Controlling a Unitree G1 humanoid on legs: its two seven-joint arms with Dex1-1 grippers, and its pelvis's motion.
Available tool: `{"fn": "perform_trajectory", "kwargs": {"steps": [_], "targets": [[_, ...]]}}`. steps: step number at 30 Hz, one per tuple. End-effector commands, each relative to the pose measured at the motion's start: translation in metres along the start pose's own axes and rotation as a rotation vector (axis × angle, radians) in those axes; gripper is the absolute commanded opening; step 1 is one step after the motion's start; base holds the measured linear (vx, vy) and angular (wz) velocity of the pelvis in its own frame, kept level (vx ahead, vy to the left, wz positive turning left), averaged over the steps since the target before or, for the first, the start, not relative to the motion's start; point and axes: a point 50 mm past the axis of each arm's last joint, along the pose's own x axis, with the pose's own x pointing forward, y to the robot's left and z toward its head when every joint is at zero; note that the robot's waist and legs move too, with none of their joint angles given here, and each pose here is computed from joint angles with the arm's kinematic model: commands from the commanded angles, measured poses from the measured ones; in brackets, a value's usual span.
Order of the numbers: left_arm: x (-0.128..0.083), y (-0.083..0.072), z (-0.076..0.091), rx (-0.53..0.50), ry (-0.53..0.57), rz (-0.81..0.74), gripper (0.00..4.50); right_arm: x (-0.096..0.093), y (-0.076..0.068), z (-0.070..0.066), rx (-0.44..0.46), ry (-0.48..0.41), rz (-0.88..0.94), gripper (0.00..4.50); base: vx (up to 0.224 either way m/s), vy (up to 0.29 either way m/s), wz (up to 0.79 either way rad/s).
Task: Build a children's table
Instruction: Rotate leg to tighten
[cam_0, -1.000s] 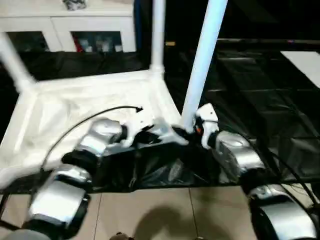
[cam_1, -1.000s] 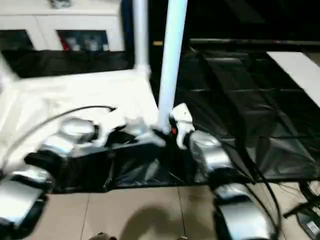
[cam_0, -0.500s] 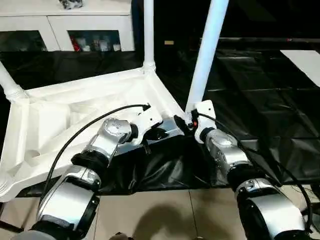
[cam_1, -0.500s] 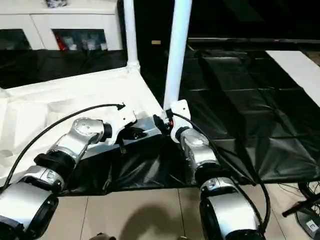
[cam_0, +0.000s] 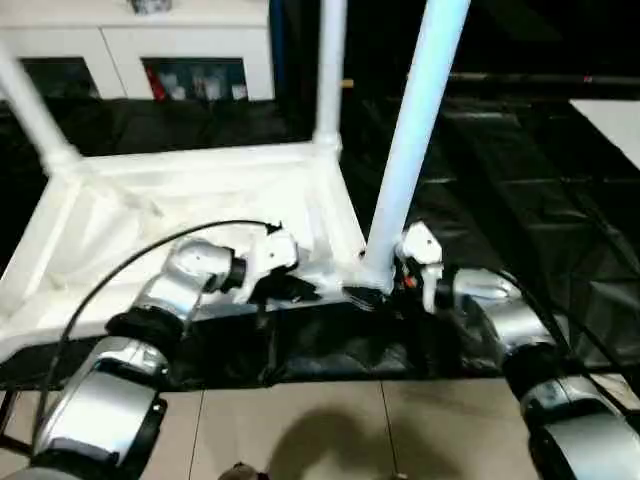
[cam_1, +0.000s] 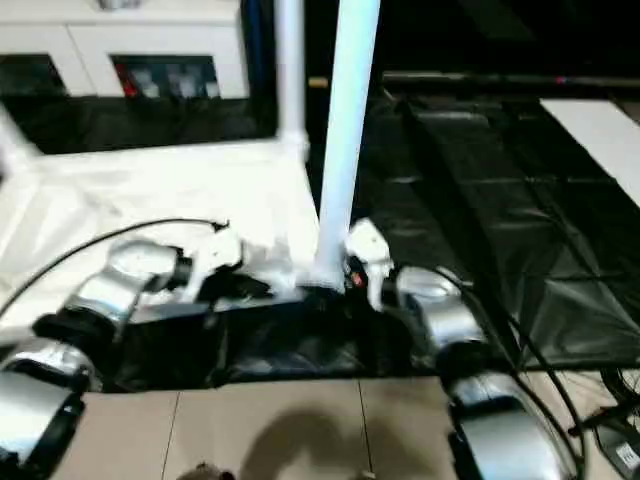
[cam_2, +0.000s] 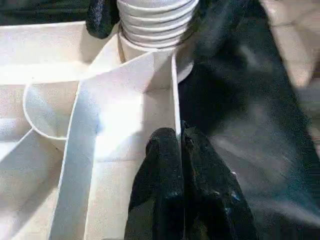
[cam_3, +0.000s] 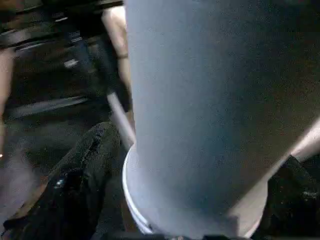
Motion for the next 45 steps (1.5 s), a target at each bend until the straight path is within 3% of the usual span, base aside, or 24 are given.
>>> {"fn": "perform_trajectory", "kwargs": {"steps": [1,9,14,17,19,21,24,29,32,33,35,38,45], "targets": [[0.006,-0.005,0.005,0.054,0.000,-0.085,0.00,0.006,0.011,0.003,-0.023,0.023,0.131,3.68,0.000,0.000,0.00],[0.001,-0.008,0.000,0.063,0.019,-0.122,0.00,0.006,0.016,0.004,-0.026,0.042,0.193,3.02,0.000,0.000,0.00],[0.003,-0.006,0.000,0.042,-0.006,-0.095,0.00,0.009,0.014,0.005,0.030,0.006,0.129,2.79,0.000,0.000,0.00],[0.010,-0.004,0.004,0.005,-0.049,-0.039,0.00,0.016,0.010,0.001,0.100,-0.027,-0.009,2.74,0.000,0.000,0.00],[0.020,0.002,0.009,-0.023,-0.052,0.058,0.00,0.025,0.001,-0.006,0.125,0.000,-0.212,2.74,0.000,0.000,0.00],[0.023,0.004,0.010,-0.030,-0.048,0.085,0.00,0.027,-0.001,-0.007,0.129,0.007,-0.263,2.74,0.000,0.000,0.00],[0.038,0.011,0.021,-0.060,-0.054,0.185,0.00,0.039,-0.011,-0.012,0.179,0.039,-0.514,2.74,0.000,0.000,0.00],[0.055,0.019,0.038,-0.064,-0.051,0.314,0.00,0.056,-0.019,-0.006,0.218,0.061,-0.763,2.73,0.000,0.000,0.00],[0.058,0.018,0.038,-0.063,-0.054,0.316,0.00,0.061,-0.018,-0.001,0.196,0.047,-0.749,2.73,0.000,0.000,0.00],[0.057,0.018,0.037,-0.058,-0.051,0.318,0.00,0.062,-0.018,0.001,0.214,0.027,-0.740,3.29,0.000,0.000,0.00],[0.056,0.017,0.035,-0.052,-0.043,0.318,0.00,0.063,-0.018,0.004,0.272,-0.027,-0.715,3.43,0.000,0.000,0.00],[0.051,0.016,0.031,-0.044,-0.041,0.305,0.00,0.064,-0.020,0.011,0.255,-0.064,-0.685,3.77,0.000,0.000,0.00],[0.038,0.011,0.021,-0.021,-0.042,0.233,0.00,0.052,-0.021,0.015,0.151,-0.094,-0.543,3.77,0.000,0.000,0.00]]}}
